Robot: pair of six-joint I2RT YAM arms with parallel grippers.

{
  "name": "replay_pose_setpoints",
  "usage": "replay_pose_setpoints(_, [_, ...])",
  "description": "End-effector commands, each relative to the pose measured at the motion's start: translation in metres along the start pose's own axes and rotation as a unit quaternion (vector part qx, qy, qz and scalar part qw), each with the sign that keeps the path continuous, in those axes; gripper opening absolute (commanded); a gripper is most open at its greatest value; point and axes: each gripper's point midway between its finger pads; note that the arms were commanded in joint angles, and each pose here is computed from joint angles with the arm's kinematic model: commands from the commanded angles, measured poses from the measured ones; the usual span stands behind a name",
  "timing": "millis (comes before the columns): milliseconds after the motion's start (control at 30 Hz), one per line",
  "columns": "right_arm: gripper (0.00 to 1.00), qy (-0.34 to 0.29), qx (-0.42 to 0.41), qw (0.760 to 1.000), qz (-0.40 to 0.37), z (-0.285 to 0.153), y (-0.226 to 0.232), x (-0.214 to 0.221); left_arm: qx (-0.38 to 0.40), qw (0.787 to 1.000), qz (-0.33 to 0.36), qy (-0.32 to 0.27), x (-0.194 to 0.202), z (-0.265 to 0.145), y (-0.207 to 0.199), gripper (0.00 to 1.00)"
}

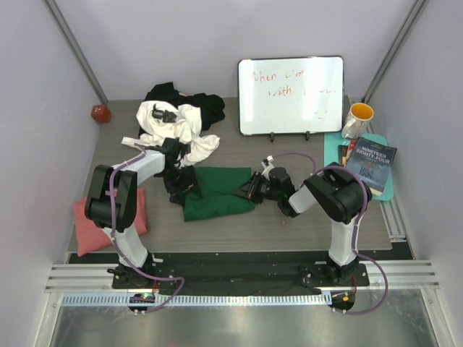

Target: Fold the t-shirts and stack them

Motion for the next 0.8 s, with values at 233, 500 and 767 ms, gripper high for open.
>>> replay_pose_setpoints(233, [0.08, -0.014, 0.028, 0.999, 0.030, -0.013, -0.023, 0.010, 0.090, 0.994, -0.045, -0.051, -0.014, 0.032, -0.020, 0.70])
replay_pose_setpoints(500, [0.08, -0.012, 0.023, 0.999, 0.032, -0.010, -0.020, 0.009, 0.113, 0.991, -0.056, -0.036, -0.016, 0.045, -0.027, 0.58])
replay_pose_setpoints(767, [0.09, -0.007, 0.023, 0.999, 0.031, -0.010, -0.021, 0.011, 0.105, 0.992, -0.053, -0.054, -0.021, 0.041, -0.026, 0.13])
Point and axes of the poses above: each gripper's point midway between its finger pads, its own z axis out along the fingers, its own y axis along the line the jaws close on, x = y × z, and after that the axes turned 7 degrees about z, right-handed
